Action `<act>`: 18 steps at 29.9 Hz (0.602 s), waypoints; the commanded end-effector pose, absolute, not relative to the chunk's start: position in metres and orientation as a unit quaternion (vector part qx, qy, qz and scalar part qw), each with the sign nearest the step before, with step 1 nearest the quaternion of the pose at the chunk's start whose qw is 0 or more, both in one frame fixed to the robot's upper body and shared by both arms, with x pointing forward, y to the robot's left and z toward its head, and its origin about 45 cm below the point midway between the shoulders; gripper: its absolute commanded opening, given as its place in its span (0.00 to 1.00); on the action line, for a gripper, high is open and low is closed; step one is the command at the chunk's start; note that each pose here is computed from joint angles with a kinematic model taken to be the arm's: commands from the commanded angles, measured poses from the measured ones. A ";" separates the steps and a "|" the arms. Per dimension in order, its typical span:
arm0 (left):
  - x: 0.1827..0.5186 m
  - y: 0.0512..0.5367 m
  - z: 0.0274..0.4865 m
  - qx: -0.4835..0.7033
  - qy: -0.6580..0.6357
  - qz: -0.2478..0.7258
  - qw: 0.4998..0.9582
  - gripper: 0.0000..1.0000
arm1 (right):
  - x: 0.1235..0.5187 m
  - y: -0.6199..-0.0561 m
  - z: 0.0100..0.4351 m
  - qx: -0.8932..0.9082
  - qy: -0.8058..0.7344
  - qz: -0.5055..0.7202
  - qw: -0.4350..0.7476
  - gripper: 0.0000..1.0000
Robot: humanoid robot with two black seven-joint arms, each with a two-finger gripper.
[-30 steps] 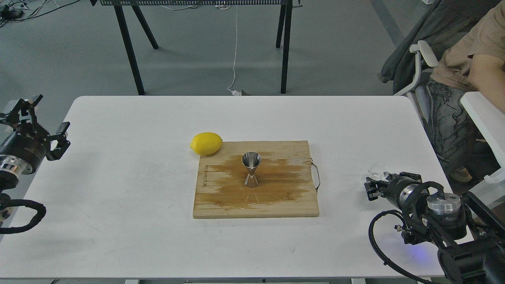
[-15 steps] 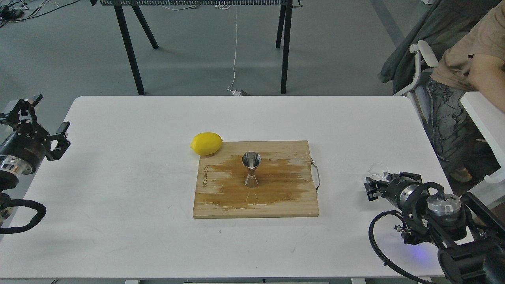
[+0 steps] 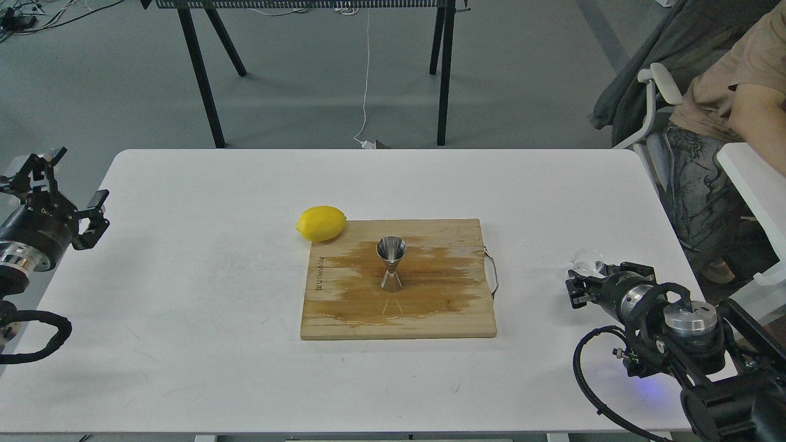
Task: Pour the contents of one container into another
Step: 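Lower the right gripper and grasp the small clear glass cup, then lift the glass cup with the right gripper over the jigger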
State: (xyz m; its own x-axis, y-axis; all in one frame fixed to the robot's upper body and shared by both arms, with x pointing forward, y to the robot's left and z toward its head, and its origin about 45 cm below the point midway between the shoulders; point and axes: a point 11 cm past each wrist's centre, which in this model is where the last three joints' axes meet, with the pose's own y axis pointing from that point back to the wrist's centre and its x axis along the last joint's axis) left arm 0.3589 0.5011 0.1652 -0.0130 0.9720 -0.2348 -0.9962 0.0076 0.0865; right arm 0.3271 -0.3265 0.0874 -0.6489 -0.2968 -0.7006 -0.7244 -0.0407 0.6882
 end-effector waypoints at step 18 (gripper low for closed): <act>0.359 0.502 0.166 -0.053 0.113 0.703 0.700 0.96 | 0.358 -0.240 0.183 -0.581 0.609 0.512 0.172 0.44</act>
State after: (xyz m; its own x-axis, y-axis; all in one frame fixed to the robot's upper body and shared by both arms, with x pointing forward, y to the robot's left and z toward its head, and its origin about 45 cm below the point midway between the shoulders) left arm 0.3593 0.5014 0.1661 -0.0128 0.9721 -0.2342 -0.9964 0.0073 0.0847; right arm 0.3546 -0.2581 0.1703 -0.3319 -0.4980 -0.8012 -0.8704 -0.1657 0.4636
